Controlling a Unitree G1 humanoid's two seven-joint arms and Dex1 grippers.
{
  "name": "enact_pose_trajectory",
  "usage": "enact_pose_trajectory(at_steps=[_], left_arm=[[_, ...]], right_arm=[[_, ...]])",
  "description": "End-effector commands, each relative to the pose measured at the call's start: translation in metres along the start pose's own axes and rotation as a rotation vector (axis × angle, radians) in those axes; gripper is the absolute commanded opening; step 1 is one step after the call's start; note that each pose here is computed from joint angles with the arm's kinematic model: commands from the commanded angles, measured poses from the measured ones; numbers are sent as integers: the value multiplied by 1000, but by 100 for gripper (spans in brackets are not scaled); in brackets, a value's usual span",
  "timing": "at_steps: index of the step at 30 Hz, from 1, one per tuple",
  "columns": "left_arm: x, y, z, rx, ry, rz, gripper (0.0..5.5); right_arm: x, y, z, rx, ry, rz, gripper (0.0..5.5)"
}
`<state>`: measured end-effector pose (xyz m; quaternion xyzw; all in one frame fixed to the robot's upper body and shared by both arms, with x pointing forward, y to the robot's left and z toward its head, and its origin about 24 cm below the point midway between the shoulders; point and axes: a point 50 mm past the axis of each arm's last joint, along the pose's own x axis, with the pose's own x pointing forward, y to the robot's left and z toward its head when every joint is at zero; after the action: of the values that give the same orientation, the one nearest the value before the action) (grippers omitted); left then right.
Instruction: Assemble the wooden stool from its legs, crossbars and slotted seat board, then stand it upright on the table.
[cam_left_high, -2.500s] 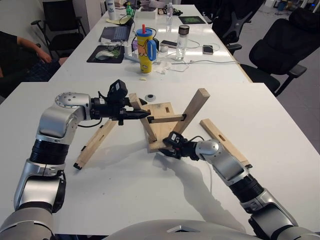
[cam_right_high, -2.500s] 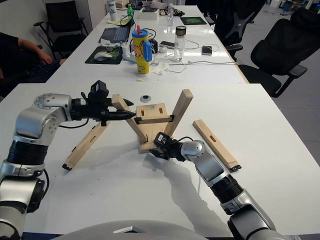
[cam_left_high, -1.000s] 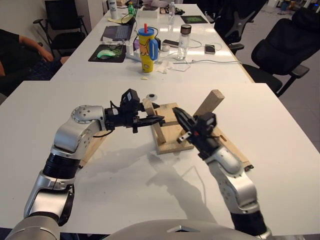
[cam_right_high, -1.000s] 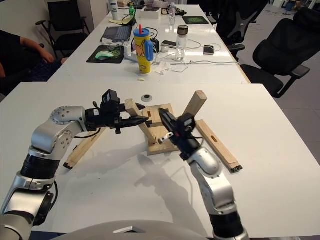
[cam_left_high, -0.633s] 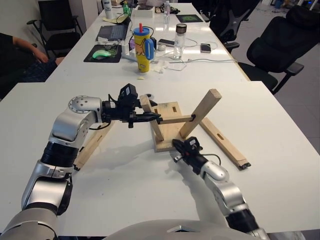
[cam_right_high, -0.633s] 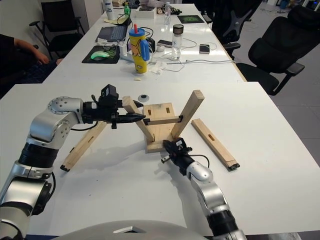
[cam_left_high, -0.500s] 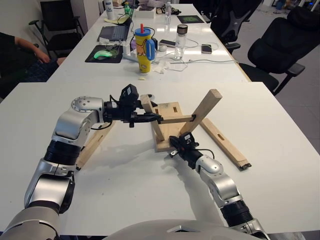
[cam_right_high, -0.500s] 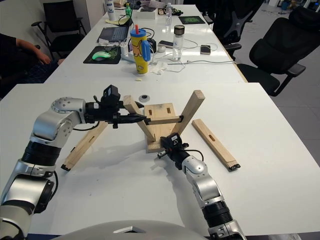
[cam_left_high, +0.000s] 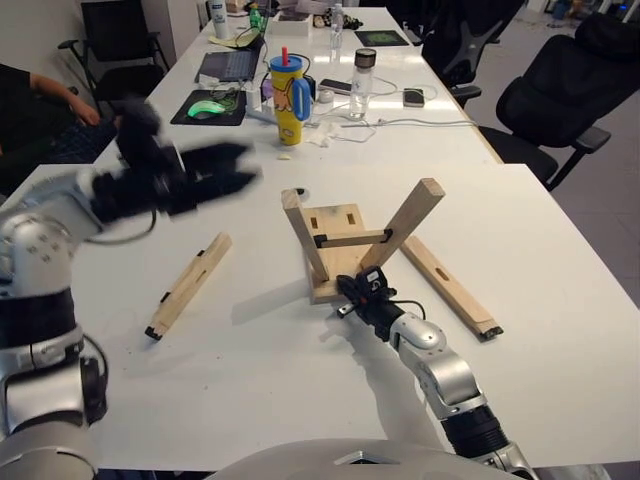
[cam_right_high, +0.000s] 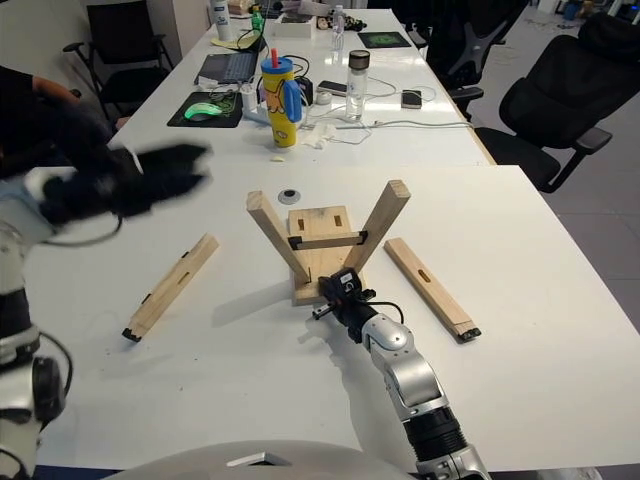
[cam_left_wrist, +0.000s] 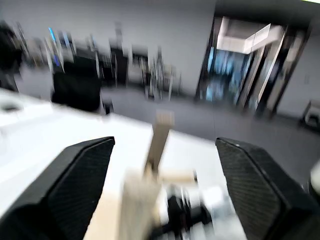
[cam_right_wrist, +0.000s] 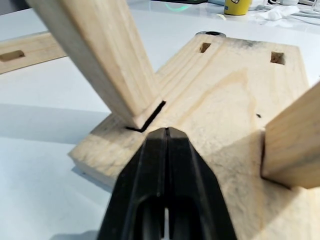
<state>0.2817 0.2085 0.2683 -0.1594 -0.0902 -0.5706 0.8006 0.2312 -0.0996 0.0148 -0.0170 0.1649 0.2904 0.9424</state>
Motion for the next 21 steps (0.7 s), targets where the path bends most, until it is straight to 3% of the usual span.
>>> enact_pose_trajectory(at_steps=[1,4,5,6,7,9,10,11,13,17,21], left_arm=[[34,-1,46,10,-369,93,298],[58,-18,33,-2,-343,62,248],[66,-20,15,-35,-267,73,229],[71,-17,-10,-80,-159,117,215],[68,-10,-62,-140,85,210,198],[31,-16,-163,-263,481,369,169],[10,-23,-197,-324,609,440,157],[-1,-23,-211,-327,658,499,136],[13,-5,-195,-216,561,563,108],[86,5,-75,51,1,430,50],[95,-22,33,187,-427,325,1]], right_arm=[[-13,5,-67,72,344,14,0],[-11,5,-66,66,349,21,0],[-11,4,-66,67,350,18,0],[-11,4,-67,69,351,14,0],[-11,5,-67,69,353,15,0],[-8,6,-67,64,359,22,0],[-7,6,-67,66,361,17,0],[-6,6,-67,71,361,7,0],[-5,4,-67,76,366,-13,0],[-3,3,-69,88,369,-27,0],[-2,3,-72,90,377,-25,0]])
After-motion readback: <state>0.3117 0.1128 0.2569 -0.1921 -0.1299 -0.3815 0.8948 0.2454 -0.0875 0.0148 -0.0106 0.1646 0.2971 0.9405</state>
